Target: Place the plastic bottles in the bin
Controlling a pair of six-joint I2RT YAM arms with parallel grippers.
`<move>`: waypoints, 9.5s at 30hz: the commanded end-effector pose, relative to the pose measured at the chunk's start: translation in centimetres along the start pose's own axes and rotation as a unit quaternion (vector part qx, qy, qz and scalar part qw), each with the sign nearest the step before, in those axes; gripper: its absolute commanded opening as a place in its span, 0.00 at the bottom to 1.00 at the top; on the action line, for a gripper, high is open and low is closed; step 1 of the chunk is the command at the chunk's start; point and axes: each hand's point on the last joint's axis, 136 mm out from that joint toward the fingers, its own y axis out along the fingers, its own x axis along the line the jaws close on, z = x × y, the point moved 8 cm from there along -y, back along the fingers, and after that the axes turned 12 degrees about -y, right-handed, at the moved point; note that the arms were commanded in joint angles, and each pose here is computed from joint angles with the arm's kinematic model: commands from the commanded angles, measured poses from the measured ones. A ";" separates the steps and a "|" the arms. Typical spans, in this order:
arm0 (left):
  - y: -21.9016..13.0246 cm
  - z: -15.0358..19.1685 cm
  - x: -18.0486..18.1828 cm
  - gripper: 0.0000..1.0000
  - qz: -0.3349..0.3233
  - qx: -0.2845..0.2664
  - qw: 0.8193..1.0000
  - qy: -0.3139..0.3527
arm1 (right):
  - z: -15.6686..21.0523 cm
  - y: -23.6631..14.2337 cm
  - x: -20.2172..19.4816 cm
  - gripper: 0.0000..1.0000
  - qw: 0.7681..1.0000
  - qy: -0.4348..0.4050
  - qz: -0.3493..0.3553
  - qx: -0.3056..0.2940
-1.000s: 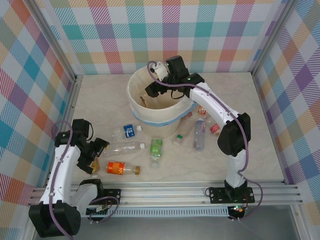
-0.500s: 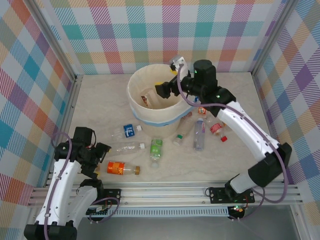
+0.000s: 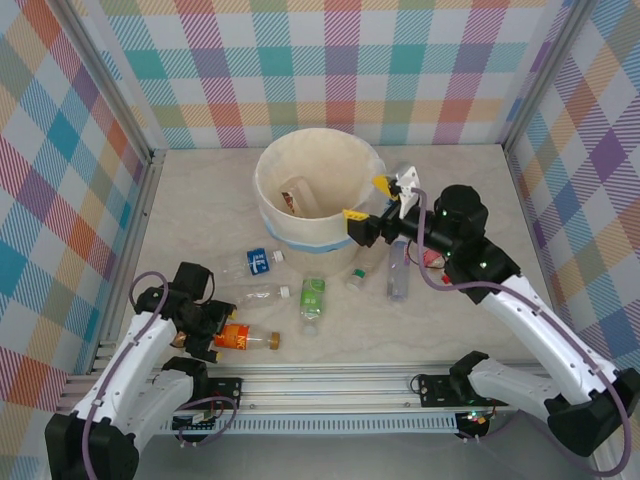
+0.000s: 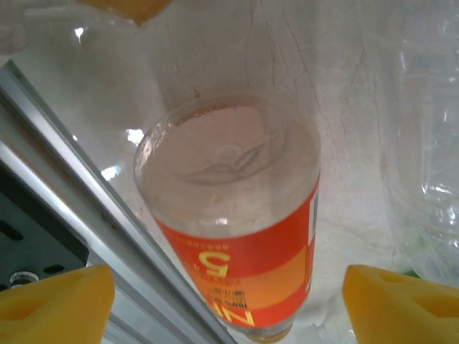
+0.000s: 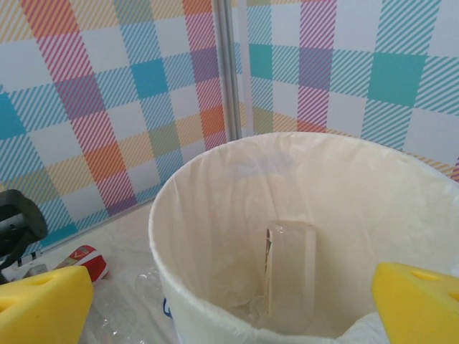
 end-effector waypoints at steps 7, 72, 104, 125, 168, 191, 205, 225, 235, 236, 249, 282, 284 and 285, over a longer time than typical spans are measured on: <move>3.4 -0.5 -1.0 0.79 0.027 0.005 0.999 0.037 | 0.8 -1.3 -0.3 1.00 0.999 0.003 0.045 0.017; -29.2 10.7 -23.2 0.19 0.628 -0.093 0.663 0.397 | 3.6 -2.7 -2.8 1.00 0.960 0.166 0.223 0.027; -8.2 20.1 -32.9 0.26 0.221 -0.143 0.739 0.620 | 5.5 -5.1 -3.1 1.00 0.927 0.210 0.301 0.081; -13.6 22.9 -30.9 0.88 0.301 -0.044 0.725 0.618 | 10.2 -8.2 -2.8 1.00 0.884 0.262 0.362 0.139; -20.2 4.5 -12.6 1.00 0.340 -0.351 0.804 0.340 | 27.6 -2.6 -1.1 0.92 0.780 0.327 0.301 0.439; -12.6 2.1 -14.2 1.00 0.295 -0.226 0.873 0.317 | 31.5 -1.1 -2.7 0.64 0.741 0.312 0.352 0.479; -11.2 2.2 -14.9 1.00 0.290 -0.194 0.881 0.321 | 28.0 -2.2 -2.7 0.48 0.789 0.299 0.342 0.414; -9.5 1.7 -15.3 1.00 0.291 -0.153 0.894 0.305 | 10.7 -3.4 -4.3 0.43 0.941 0.120 0.268 0.168; -9.3 1.3 -14.7 1.00 0.290 -0.149 0.899 0.293 | 0.1 -0.3 -4.2 0.43 0.990 0.013 0.119 0.078; -9.3 1.2 -14.6 1.00 0.289 -0.149 0.899 0.292 | -0.6 0.1 -4.1 0.43 0.992 0.007 0.100 0.074; -9.4 0.3 -13.3 1.00 0.290 -0.149 0.904 0.275 | -1.5 9.2 -1.8 0.44 0.981 -0.084 -0.087 0.149; -8.0 -0.3 -11.4 1.00 0.275 -0.131 0.916 0.262 | 8.8 18.7 -3.7 0.64 0.861 -0.016 -0.142 0.487; -7.8 -0.3 -11.3 1.00 0.272 -0.129 0.917 0.260 | 8.6 18.8 -3.7 0.69 0.863 -0.015 -0.137 0.486; -7.7 -0.4 -11.3 1.00 0.271 -0.129 0.918 0.259 | 8.4 18.7 -3.8 0.73 0.865 -0.016 -0.133 0.483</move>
